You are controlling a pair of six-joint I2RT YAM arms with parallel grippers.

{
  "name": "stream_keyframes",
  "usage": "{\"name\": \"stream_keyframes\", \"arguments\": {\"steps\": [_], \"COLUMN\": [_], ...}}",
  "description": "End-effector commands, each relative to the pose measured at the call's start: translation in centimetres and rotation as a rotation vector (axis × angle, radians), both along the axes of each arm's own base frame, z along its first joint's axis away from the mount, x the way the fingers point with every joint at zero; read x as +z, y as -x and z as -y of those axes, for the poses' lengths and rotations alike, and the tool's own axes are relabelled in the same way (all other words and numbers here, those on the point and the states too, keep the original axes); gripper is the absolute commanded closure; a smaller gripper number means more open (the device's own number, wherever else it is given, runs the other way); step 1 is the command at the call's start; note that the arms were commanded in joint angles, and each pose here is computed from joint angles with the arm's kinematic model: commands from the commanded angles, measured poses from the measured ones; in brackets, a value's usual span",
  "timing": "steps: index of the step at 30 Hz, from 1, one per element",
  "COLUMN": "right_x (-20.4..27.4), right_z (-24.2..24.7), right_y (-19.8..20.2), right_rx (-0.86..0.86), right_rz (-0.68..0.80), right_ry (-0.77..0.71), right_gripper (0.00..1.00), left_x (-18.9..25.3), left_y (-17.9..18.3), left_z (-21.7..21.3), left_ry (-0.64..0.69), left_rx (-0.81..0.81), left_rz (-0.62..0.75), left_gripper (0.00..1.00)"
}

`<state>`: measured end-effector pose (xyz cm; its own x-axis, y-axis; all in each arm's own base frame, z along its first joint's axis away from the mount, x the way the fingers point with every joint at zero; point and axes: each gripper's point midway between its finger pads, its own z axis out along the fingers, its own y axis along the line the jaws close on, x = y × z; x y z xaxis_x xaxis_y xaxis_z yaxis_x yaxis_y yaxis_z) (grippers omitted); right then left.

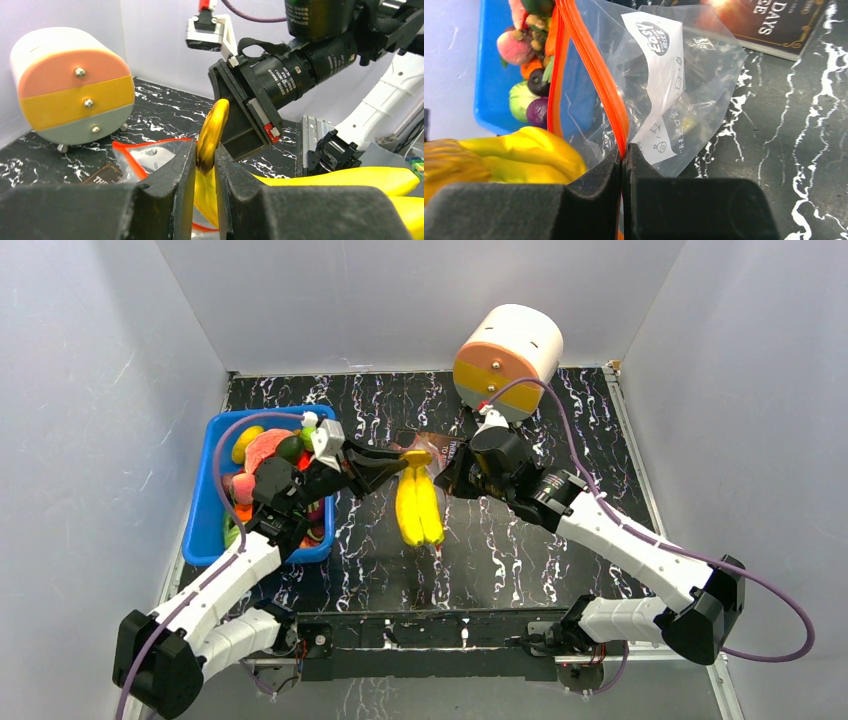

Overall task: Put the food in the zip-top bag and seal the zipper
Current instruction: Adjust the fake fruit in the zipper food storage bag.

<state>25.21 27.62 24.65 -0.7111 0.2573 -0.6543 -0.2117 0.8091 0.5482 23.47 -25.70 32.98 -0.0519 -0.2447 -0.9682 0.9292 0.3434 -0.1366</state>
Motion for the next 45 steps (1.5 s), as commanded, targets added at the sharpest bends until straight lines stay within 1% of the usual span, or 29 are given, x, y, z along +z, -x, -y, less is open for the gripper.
{"name": "stream_keyframes", "arguments": {"steps": [1, 7, 11, 16, 21, 30, 33, 38, 42, 45], "right_x": [4.4, 4.5, 5.2, 6.2, 6.7, 7.0, 7.0, 7.6, 7.5, 7.2], "right_z": [-2.1, -2.7, -2.8, -2.6, -2.4, -3.1, -3.2, -2.8, -2.8, -2.9], "right_y": [0.3, 1.9, 2.7, 3.5, 3.9, 4.0, 4.0, 3.9, 3.7, 3.6], "right_rx": [0.097, 0.181, 0.207, 0.226, 0.234, 0.245, 0.250, 0.233, 0.227, 0.228], "right_rz": [0.078, 0.074, 0.070, 0.086, 0.093, 0.091, 0.094, 0.117, 0.117, 0.112], "right_ry": [-0.137, -0.181, -0.212, -0.245, -0.264, -0.319, -0.324, -0.330, -0.318, -0.311], "right_gripper": [1.00, 1.00, 1.00, 1.00, 1.00, 1.00, 1.00, 1.00, 1.00, 1.00], "left_x": [2.8, 3.7, 3.7, 1.7, -0.1, -2.0, -2.6, -4.4, -5.3, -5.6], "left_y": [0.8, 0.4, 0.5, -0.5, -1.7, -2.9, -3.4, -4.3, -4.4, -4.6], "left_z": [0.7, 1.0, 1.0, 0.6, 0.1, -0.6, -1.0, -1.8, -2.5, -2.7], "left_ry": [0.058, 0.106, 0.126, 0.078, -0.010, -0.046, -0.082, -0.197, -0.312, -0.359], "left_rx": [-0.004, 0.009, 0.010, 0.076, 0.146, 0.223, 0.261, 0.318, 0.337, 0.340], "left_rz": [0.214, 0.236, 0.251, 0.249, 0.233, 0.196, 0.184, 0.176, 0.233, 0.244], "left_gripper": [1.00, 1.00, 1.00, 1.00, 1.00, 1.00, 1.00, 1.00, 1.00, 1.00]}}
